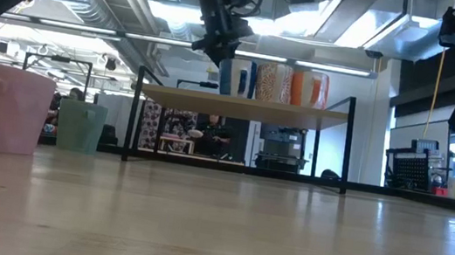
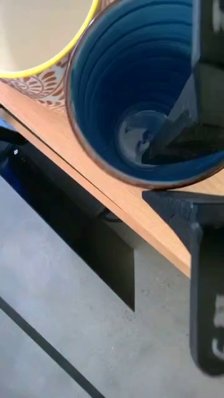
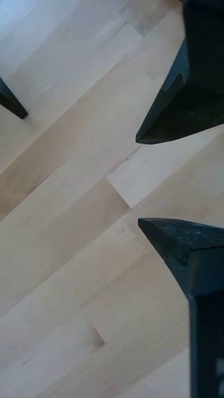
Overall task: Place coffee mugs
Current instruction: Put the blue mug on the shelf, then put the orange mug on the shelf
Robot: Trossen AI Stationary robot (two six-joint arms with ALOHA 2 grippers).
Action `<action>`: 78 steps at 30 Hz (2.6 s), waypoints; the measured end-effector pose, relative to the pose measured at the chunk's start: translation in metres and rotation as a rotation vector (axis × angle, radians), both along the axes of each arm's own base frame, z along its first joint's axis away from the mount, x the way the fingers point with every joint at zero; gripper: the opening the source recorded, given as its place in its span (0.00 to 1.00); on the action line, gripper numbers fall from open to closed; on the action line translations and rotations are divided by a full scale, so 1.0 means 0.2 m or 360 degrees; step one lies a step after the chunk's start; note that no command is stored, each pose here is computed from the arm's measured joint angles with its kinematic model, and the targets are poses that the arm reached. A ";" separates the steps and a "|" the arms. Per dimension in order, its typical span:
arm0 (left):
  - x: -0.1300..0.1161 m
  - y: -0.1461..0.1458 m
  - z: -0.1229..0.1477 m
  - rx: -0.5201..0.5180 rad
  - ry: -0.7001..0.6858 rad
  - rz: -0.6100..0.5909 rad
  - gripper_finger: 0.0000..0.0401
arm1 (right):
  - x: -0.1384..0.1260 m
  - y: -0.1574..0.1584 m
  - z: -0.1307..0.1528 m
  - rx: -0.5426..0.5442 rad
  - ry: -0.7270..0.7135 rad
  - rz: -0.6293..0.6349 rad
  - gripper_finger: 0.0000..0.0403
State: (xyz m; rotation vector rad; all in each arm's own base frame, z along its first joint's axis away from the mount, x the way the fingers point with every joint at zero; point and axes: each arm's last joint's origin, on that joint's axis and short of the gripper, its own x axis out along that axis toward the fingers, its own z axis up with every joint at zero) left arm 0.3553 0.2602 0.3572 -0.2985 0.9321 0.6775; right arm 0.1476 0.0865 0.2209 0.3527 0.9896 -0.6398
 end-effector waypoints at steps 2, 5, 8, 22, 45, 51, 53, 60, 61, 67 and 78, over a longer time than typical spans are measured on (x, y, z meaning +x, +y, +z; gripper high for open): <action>0.00 0.00 0.00 0.0000 0.0001 -0.0002 0.22 | 0.00 0.00 0.00 0.0000 0.0001 0.0000 0.48; 0.00 0.00 0.00 0.0003 0.0004 -0.0001 0.25 | 0.00 0.00 0.00 -0.0002 -0.0001 0.0000 0.48; 0.00 0.00 0.00 0.0014 0.0010 -0.0007 0.26 | 0.00 0.00 0.00 -0.0006 -0.0003 -0.0001 0.48; 0.01 0.00 0.02 0.0011 -0.0041 -0.0052 0.27 | 0.00 0.00 0.00 -0.0002 -0.0004 -0.0001 0.48; -0.22 -0.39 0.52 0.0283 -0.0319 -0.0131 0.34 | 0.00 0.01 0.00 0.0049 0.0022 0.0007 0.48; -0.34 -0.68 0.65 0.0302 -0.0316 -0.0175 0.34 | 0.00 0.00 0.00 0.0038 0.0013 0.0005 0.48; -0.37 -0.78 0.66 0.0269 -0.0277 -0.0187 0.34 | 0.00 0.00 0.00 0.0036 0.0010 0.0005 0.48; -0.49 -1.20 0.68 0.0105 -0.0202 -0.0224 0.34 | 0.04 0.03 0.01 0.0031 -0.0123 0.0077 0.48; -0.49 -1.25 0.69 0.0092 -0.0244 -0.0241 0.34 | 0.05 0.03 0.02 0.0037 -0.0164 0.0102 0.48; -0.51 -1.53 0.65 -0.0003 -0.0270 -0.0389 0.34 | 0.16 0.11 0.08 0.0136 -0.0497 0.0349 0.48; -0.60 -1.85 0.37 -0.0338 0.0127 -0.0704 0.34 | 0.30 0.20 0.24 0.0205 -0.1145 0.0557 0.48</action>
